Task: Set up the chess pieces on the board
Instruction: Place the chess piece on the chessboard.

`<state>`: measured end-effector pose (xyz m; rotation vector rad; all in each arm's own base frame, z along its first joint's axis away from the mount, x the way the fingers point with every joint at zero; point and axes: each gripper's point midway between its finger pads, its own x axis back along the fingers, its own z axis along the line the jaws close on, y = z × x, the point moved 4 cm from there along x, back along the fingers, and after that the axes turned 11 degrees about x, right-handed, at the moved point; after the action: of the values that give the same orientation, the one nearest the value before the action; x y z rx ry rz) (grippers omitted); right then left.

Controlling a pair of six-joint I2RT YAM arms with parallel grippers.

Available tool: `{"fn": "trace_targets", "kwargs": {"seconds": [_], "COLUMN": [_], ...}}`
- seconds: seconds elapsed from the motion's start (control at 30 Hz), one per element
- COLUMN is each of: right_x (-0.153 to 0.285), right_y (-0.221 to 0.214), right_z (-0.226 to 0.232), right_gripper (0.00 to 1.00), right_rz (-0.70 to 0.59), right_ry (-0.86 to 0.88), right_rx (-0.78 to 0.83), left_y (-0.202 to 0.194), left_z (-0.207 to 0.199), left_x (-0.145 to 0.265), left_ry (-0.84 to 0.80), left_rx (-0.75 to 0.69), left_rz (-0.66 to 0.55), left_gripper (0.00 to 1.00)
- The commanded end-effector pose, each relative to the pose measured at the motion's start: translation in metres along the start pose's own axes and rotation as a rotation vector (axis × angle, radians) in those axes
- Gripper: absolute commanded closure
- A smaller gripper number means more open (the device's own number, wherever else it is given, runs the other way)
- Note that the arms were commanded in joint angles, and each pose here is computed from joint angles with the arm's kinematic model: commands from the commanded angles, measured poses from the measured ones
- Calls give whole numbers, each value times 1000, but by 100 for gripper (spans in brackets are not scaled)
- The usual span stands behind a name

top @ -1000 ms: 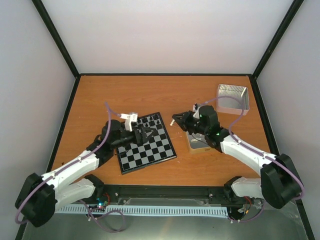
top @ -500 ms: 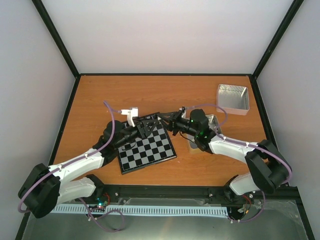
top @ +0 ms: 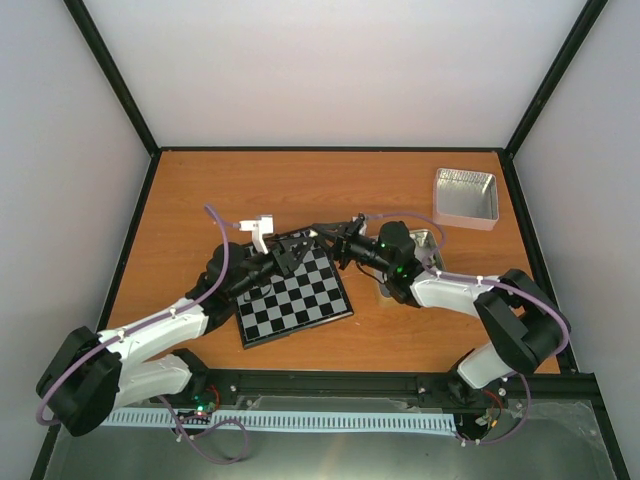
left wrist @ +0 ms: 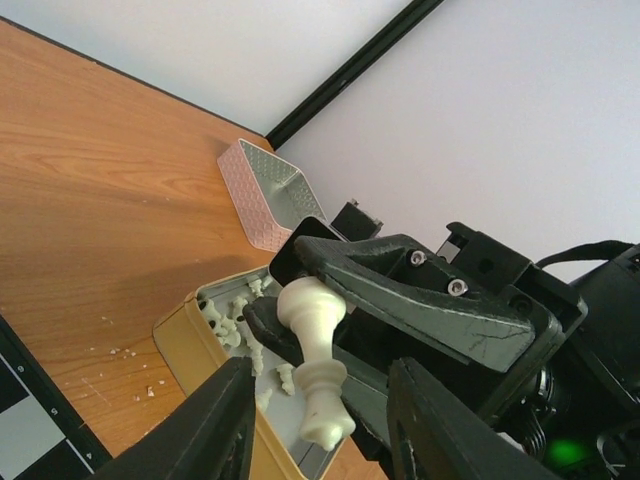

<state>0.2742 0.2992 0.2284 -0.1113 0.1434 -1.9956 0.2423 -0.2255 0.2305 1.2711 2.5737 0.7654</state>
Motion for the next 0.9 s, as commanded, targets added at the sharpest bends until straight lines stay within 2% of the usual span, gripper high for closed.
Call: {"fn": "trace_targets", "kwargs": {"seconds": [0.0,0.2,0.43,0.5,0.6,0.67,0.77,0.87], "right_x": [-1,-3,-1,-1,1,4,13,24], "right_y": [-4,-6,-7,-7,-6,-3,3,11], "right_z": [4,-2,-9,-12,-17,-29,-44,-51], "right_gripper": [85,85,85,77,52,41,34,34], "right_rz": [17,37,39,39,34,33,25,0], "right_ry": [46,28,0,-16,-39,-109,-248,-407], "right_rx": [-11,-15,1,11,59,110,222,407], "left_y": [-1,2,11,11,8,4,-4,-21], "left_z": [-11,-11,-14,-14,-10,-4,4,16], "left_x": [1,4,4,5,8,14,33,63], "left_ry": [-52,-34,14,35,111,204,354,530], "left_rx": [11,8,-31,-37,-47,-57,-62,-44], "left_rz": [3,-17,-41,-28,21,79,180,330], "left_gripper": [64,86,95,97,97,98,98,97]}}
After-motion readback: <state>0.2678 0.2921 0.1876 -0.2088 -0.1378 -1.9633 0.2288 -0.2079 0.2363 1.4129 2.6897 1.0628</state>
